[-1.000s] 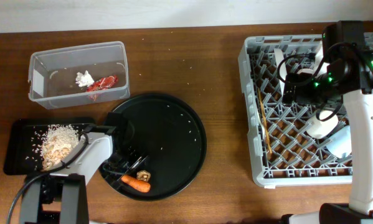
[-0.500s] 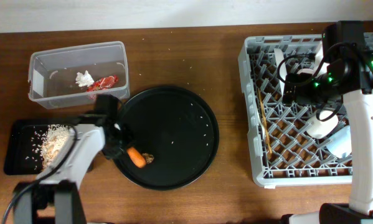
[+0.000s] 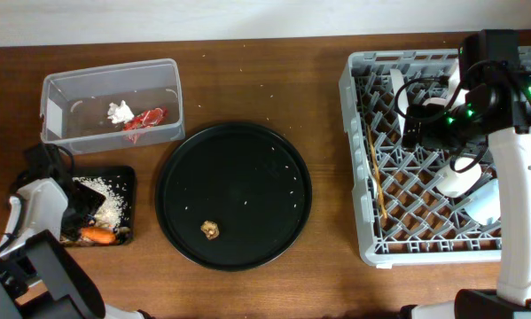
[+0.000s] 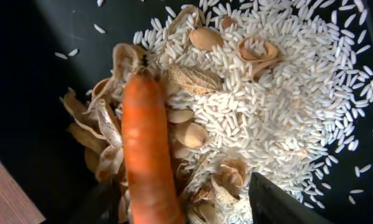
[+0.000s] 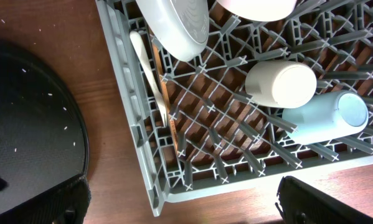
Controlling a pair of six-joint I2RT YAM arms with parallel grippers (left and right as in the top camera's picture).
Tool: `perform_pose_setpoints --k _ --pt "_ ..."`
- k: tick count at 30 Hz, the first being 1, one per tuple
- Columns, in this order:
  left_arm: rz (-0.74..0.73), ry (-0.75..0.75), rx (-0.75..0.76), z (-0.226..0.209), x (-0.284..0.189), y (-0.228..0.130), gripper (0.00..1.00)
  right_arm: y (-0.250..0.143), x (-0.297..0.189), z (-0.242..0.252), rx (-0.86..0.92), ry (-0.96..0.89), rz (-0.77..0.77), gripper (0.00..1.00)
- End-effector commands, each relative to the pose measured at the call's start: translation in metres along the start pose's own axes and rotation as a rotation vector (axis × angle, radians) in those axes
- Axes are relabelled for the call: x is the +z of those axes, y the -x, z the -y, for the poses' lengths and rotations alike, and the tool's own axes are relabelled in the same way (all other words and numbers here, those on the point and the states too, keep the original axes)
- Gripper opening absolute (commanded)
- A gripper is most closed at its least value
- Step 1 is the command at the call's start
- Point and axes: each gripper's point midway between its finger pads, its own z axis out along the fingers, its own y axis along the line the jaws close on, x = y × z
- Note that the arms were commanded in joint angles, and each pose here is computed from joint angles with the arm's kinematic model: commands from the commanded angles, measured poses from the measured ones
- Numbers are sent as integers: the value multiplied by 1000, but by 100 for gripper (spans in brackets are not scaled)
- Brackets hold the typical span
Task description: Sort waste into correct bins and load items into the dishwasher rack
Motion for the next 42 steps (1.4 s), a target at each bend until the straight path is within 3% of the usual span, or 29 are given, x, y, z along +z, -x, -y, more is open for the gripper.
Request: perform_pose_setpoints --k 1,4,6,7,9,10,11,14,16,23,27,30,31,33,35,38,40,42 --pt "12 -12 -6 3 -16 11 76 0 2 1 4 2 -10 99" --pt "36 -122 34 26 -64 19 77 0 2 1 4 2 -10 99" --pt "-3 -349 334 93 -105 -34 77 0 2 0 4 2 -10 99" --pt "-56 -382 454 110 -111 -67 77 0 2 0 4 2 -10 99" --pt "-119 -371 634 127 -111 -127 79 0 2 0 4 2 -9 99" --pt "-180 -338 781 129 -102 -182 80 0 2 0 4 2 -9 99" --pt "-242 -280 833 121 -89 -222 80 0 2 0 4 2 -10 99" --pt "-333 -175 861 102 -59 -271 80 0 2 0 4 2 -9 99" --pt "-354 -124 894 95 -44 -282 80 0 2 1 4 2 -10 99" --pt "-187 -80 868 107 -29 -256 79 0 2 1 4 2 -10 99" --pt "-184 -84 868 108 -29 -256 33 -1 2 1 4 2 -11 99" --pt "-182 -88 858 110 -30 -253 14 -1 2 1 4 2 -13 99" --pt "-177 -97 834 113 -33 -246 13 -1 2 1 4 2 -14 99" --pt "-142 -155 769 125 -56 -207 13 -1 2 1 4 1 -14 99" --pt "-38 -243 562 127 -88 -122 13 -1 2 1 4 1 -13 99" --pt "48 -203 170 63 -71 -8 15 -1 2 1 4 1 -13 99" --pt "53 -129 42 24 -53 21 19 -1 2 1 4 1 -13 99" --pt "-20 -64 -43 -5 -22 28 20 -1 2 1 4 1 -14 99"
